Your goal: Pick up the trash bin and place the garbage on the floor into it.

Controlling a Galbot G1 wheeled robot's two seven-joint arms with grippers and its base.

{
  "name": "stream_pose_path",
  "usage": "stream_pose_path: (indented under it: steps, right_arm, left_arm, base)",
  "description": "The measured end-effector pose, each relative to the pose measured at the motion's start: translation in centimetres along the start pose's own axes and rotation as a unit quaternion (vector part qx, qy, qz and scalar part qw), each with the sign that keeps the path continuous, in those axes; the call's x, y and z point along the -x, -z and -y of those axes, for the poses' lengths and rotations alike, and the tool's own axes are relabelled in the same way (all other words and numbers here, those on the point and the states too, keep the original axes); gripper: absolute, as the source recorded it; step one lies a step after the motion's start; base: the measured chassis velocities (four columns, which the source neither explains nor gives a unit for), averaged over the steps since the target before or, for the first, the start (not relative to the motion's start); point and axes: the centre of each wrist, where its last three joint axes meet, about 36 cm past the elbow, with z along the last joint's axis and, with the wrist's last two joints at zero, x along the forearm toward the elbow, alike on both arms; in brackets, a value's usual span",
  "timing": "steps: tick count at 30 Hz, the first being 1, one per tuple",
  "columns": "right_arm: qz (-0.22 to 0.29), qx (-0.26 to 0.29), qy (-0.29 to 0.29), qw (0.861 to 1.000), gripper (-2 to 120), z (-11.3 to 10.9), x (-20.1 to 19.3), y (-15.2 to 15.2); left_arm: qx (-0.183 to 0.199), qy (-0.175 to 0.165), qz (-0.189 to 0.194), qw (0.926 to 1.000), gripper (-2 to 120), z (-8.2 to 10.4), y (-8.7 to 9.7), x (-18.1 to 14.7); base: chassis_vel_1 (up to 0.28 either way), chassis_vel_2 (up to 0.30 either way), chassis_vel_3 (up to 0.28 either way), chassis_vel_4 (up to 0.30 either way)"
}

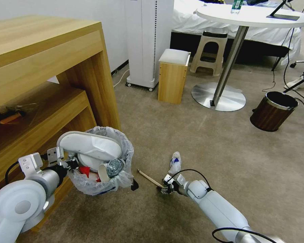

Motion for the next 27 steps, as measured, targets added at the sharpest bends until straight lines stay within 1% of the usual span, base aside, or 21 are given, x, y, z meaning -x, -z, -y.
stream_pose_path:
  steps: [1,3,6,8,9,11,12,14,15,17,19,20,22,24,27]
  right_arm:
    - [0.001,-0.001,0.002,1.000,51,-0.1,0.0,0.0]
    - [0.001,-0.002,0.004,1.000,49,-0.2,0.1,-0.1]
    - [0.002,-0.003,0.008,1.000,39,-0.3,0.1,-0.2]
    - [0.003,-0.004,0.008,1.000,37,-0.3,0.1,-0.3]
    - [0.003,-0.005,0.009,1.000,33,-0.3,0.0,-0.4]
    - [0.004,-0.007,0.010,1.000,27,-0.2,-0.1,-0.5]
    - [0.004,-0.007,0.010,1.000,27,-0.2,-0.1,-0.5]
    - [0.006,-0.012,0.012,1.000,21,0.0,-0.6,-0.7]
    - [0.006,-0.012,0.012,1.000,21,0.0,-0.6,-0.7]
    - [0.006,-0.016,0.011,1.000,14,0.4,-1.0,-0.9]
    - [0.004,-0.019,0.006,1.000,4,1.0,-1.6,-1.3]
    - [0.004,-0.019,0.006,1.000,4,1.0,-1.6,-1.3]
    - [0.005,-0.020,0.002,1.000,0,1.3,-2.1,-1.6]
    - [0.006,-0.020,-0.001,1.000,0,1.5,-2.4,-1.8]
    - [0.008,-0.020,-0.014,1.000,0,2.5,-3.5,-2.4]
  left_arm:
    - [0.000,0.000,0.000,1.0000,0,0.0,0.0,0.0]
    - [0.000,0.000,0.000,1.0000,0,0.0,0.0,0.0]
    - [0.000,0.001,0.000,1.0000,0,-0.1,0.0,0.1]
    - [0.000,0.001,0.000,1.0000,0,0.0,0.0,0.1]
    - [0.000,0.001,0.000,1.0000,0,0.0,0.0,0.1]
    - [0.000,0.002,0.000,1.0000,0,-0.1,0.0,0.1]
    - [0.000,0.002,0.000,1.0000,0,-0.1,0.0,0.1]
    - [0.000,0.002,0.000,1.0000,0,-0.1,0.0,0.2]
    - [0.000,0.002,0.000,1.0000,0,-0.1,0.0,0.2]
    - [0.000,0.002,0.001,1.0000,0,-0.1,0.0,0.2]
    - [0.001,0.003,0.001,1.0000,0,-0.1,0.0,0.2]
    - [0.001,0.003,0.001,1.0000,0,-0.1,0.0,0.2]
    - [0.002,0.002,0.001,1.0000,0,-0.1,-0.1,0.3]
    - [0.002,0.003,0.002,1.0000,0,-0.1,0.0,0.3]
    - [0.004,0.003,0.002,1.0000,0,-0.1,0.0,0.3]
  base:
    - [0.000,0.000,0.000,0.000]
    - [0.000,0.000,0.000,0.000]
    - [0.000,0.000,0.000,0.000]
    - [0.000,0.000,0.000,0.000]
    - [0.000,0.000,0.000,0.000]
    - [0.000,0.000,0.000,0.000]
    - [0.000,0.000,0.000,0.000]
    - [0.000,0.000,0.000,0.000]
    - [0.000,0.000,0.000,0.000]
    - [0.000,0.000,0.000,0.000]
    - [0.000,0.000,0.000,0.000]
    - [0.000,0.000,0.000,0.000]
    - [0.000,0.000,0.000,0.000]
    - [0.000,0.000,0.000,0.000]
    - [0.000,0.000,0.000,0.000]
